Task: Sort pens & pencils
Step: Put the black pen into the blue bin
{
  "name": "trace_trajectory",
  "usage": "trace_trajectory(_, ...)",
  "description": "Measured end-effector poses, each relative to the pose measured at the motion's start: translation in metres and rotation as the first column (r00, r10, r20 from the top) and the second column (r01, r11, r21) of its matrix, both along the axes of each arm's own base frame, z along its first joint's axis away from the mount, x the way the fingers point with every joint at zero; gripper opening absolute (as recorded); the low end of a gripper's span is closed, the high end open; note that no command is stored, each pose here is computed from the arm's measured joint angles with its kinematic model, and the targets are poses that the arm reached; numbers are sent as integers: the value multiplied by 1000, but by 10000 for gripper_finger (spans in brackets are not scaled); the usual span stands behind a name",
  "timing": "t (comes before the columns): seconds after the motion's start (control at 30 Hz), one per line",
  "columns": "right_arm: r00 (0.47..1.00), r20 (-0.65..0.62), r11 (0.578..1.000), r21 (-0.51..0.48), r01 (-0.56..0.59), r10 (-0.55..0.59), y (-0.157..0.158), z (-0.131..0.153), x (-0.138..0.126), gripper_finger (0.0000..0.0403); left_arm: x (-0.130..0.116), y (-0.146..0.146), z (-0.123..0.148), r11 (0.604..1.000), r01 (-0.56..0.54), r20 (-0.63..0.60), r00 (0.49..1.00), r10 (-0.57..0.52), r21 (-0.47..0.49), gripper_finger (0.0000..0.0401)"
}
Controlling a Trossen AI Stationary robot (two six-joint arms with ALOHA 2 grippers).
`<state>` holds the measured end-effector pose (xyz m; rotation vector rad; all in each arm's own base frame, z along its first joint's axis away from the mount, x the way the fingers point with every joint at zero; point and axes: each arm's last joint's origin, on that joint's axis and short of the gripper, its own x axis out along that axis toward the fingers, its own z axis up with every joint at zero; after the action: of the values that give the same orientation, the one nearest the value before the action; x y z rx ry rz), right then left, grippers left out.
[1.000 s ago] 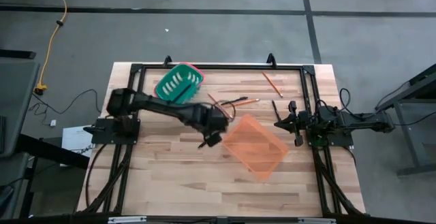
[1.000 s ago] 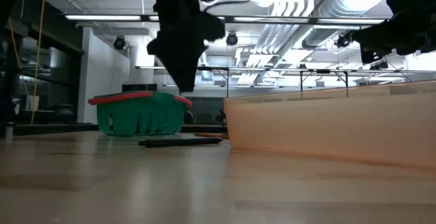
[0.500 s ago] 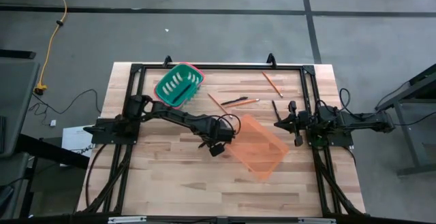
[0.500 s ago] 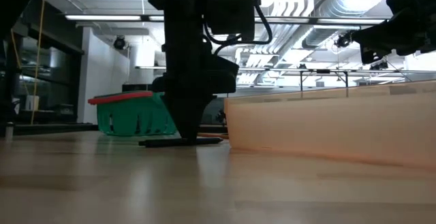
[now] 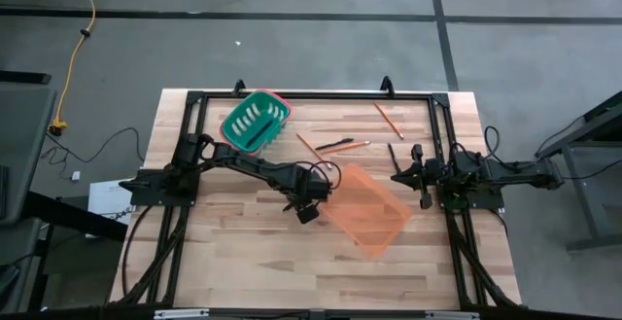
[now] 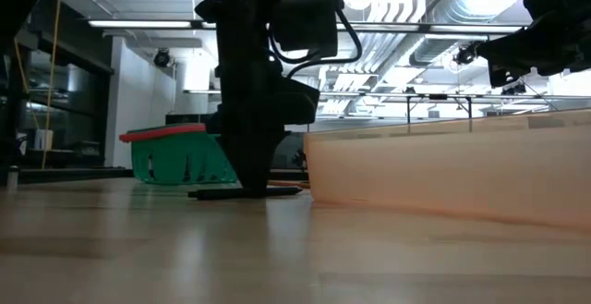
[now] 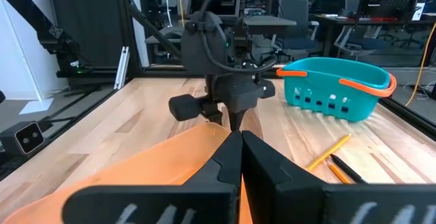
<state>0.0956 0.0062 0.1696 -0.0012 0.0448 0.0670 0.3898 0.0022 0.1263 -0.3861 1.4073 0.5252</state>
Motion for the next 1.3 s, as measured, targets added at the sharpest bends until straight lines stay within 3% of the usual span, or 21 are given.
trace_trajectory(0.13,1000,0,1000,0,0,0,0,0,0,0,0,0,0,1000,13,-2,1000,-13,1,94)
trace_trajectory(0.37,1000,0,1000,0,0,0,0,0,0,0,0,-1,-1,1000,21,1,1000,-21,4,14)
trace_trajectory(0.6,1000,0,1000,0,0,0,0,0,0,0,0,-1,0,999,48,-13,999,-48,7,34)
trace_trajectory(0.8,1000,0,1000,0,0,0,0,0,0,0,-4,-1,11,997,71,-11,997,-71,5,8)
trace_trajectory(0.97,1000,0,1000,0,0,0,0,0,0,0,-11,-1,19,997,76,-50,996,-76,-3,23)
trace_trajectory(1.3,1000,-7,1000,0,-1,1,0,-1,0,0,-19,0,33,997,72,-87,994,-70,22,12)
